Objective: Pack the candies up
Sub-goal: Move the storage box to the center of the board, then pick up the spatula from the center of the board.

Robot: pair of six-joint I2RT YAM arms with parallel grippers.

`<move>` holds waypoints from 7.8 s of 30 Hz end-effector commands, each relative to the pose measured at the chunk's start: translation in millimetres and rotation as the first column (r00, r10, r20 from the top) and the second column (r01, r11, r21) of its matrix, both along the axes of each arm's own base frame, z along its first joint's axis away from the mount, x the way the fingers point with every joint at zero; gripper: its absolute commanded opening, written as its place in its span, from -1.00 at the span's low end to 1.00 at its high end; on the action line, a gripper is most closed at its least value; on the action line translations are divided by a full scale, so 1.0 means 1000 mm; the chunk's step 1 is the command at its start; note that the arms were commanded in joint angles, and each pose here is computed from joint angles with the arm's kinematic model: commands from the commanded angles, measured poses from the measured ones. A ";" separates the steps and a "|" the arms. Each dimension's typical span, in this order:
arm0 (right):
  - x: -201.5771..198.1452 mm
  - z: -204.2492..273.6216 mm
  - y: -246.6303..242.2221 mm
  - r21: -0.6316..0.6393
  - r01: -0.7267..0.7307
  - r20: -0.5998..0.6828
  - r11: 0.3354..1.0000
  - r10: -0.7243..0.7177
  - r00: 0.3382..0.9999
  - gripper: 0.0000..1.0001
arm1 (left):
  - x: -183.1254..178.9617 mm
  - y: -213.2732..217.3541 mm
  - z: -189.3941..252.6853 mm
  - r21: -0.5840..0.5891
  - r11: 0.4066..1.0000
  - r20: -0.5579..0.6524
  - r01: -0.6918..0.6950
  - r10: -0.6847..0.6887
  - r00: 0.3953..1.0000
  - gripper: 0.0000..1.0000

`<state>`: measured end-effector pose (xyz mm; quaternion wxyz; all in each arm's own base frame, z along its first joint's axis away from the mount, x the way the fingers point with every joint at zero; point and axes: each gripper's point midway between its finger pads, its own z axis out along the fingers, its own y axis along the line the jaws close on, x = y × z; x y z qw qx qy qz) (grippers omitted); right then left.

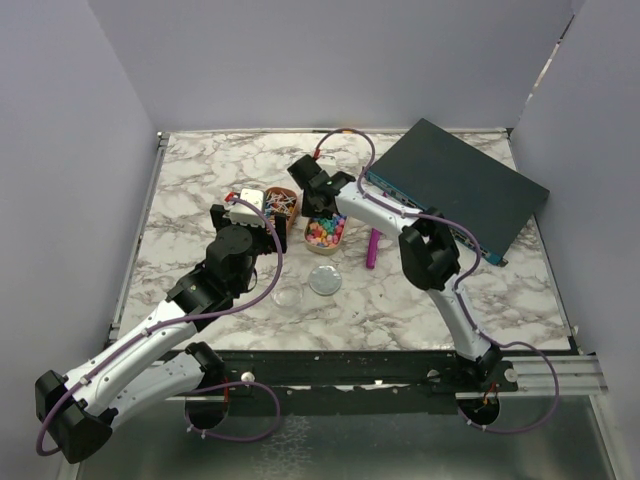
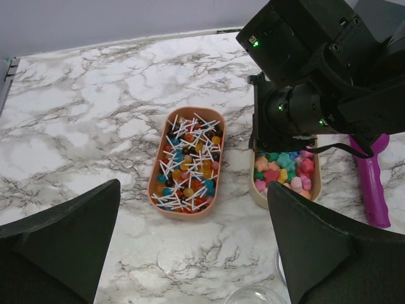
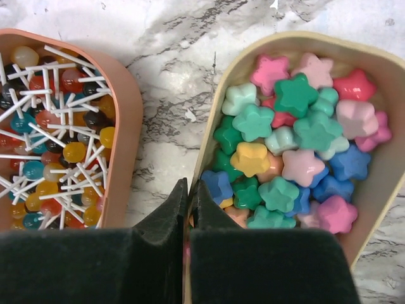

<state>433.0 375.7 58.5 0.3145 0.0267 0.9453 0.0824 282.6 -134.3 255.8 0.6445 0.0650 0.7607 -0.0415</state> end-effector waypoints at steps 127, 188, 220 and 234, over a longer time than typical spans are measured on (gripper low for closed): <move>-0.039 -0.021 0.057 0.083 -0.093 -0.075 0.992 0.100 0.992 -0.90 | -0.001 0.008 0.007 -0.015 1.000 0.025 -0.024 0.025 0.999 0.98; -0.048 0.049 -0.060 -0.080 0.025 0.076 0.997 -0.019 0.997 -0.54 | 0.001 0.006 0.003 -0.008 1.000 0.014 -0.026 0.026 1.000 0.98; -0.039 0.065 -0.207 -0.251 0.178 0.098 0.952 -0.158 0.983 0.27 | 0.001 0.005 0.003 -0.003 1.000 0.014 -0.021 0.021 1.000 0.98; -0.017 0.033 -0.201 -0.295 0.172 0.042 0.940 -0.167 0.985 0.28 | 0.000 0.007 0.006 -0.007 1.000 0.021 -0.023 0.023 1.000 0.98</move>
